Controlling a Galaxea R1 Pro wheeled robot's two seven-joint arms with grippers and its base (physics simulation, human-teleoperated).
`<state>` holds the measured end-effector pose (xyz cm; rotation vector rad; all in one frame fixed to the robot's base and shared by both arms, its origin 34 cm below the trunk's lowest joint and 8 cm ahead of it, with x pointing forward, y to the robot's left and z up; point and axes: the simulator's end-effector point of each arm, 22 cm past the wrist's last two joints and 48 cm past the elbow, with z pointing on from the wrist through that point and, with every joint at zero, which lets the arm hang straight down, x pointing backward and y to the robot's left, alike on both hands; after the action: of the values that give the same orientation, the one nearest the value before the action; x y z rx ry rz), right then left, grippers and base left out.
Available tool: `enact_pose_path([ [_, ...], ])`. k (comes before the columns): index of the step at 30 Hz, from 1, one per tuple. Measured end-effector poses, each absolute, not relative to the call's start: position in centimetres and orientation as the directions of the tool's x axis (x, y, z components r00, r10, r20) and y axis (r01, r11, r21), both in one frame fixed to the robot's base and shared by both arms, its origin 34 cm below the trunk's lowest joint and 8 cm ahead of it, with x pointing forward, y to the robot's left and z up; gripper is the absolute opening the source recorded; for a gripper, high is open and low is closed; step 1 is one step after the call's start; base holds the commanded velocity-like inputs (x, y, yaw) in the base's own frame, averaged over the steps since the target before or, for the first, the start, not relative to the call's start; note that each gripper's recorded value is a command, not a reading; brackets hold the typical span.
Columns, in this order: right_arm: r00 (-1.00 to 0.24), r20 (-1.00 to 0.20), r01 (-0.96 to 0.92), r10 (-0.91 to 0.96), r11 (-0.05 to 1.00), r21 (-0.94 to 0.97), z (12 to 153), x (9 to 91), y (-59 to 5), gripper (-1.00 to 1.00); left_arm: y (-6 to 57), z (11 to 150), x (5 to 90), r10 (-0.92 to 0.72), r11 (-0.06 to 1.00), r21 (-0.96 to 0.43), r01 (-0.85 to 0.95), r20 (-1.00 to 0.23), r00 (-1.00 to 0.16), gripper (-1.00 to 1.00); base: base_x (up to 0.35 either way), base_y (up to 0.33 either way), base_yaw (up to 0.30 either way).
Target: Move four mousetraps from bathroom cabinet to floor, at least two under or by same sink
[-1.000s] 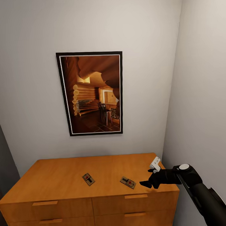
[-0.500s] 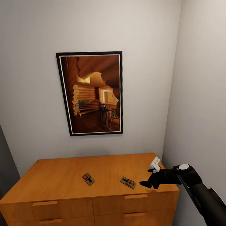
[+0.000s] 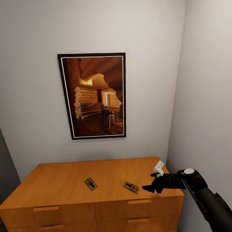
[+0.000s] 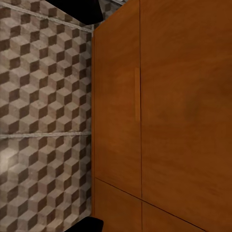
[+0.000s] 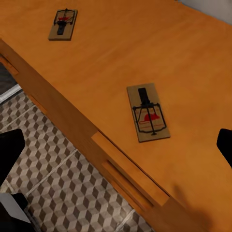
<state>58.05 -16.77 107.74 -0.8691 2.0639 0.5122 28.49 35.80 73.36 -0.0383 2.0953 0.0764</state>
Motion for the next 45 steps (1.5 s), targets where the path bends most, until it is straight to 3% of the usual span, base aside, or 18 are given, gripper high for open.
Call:
enact_pose_path([
  [45, -0.427, -0.817, -0.736, -0.387, 0.674, 0.066, 107.84, 57.94, -16.44, 1.00, 35.82, 73.36, 28.49, 0.004, 0.997, 0.039, -0.060, -0.865, -0.502, 1.00, 0.001, 0.000, 0.000],
])
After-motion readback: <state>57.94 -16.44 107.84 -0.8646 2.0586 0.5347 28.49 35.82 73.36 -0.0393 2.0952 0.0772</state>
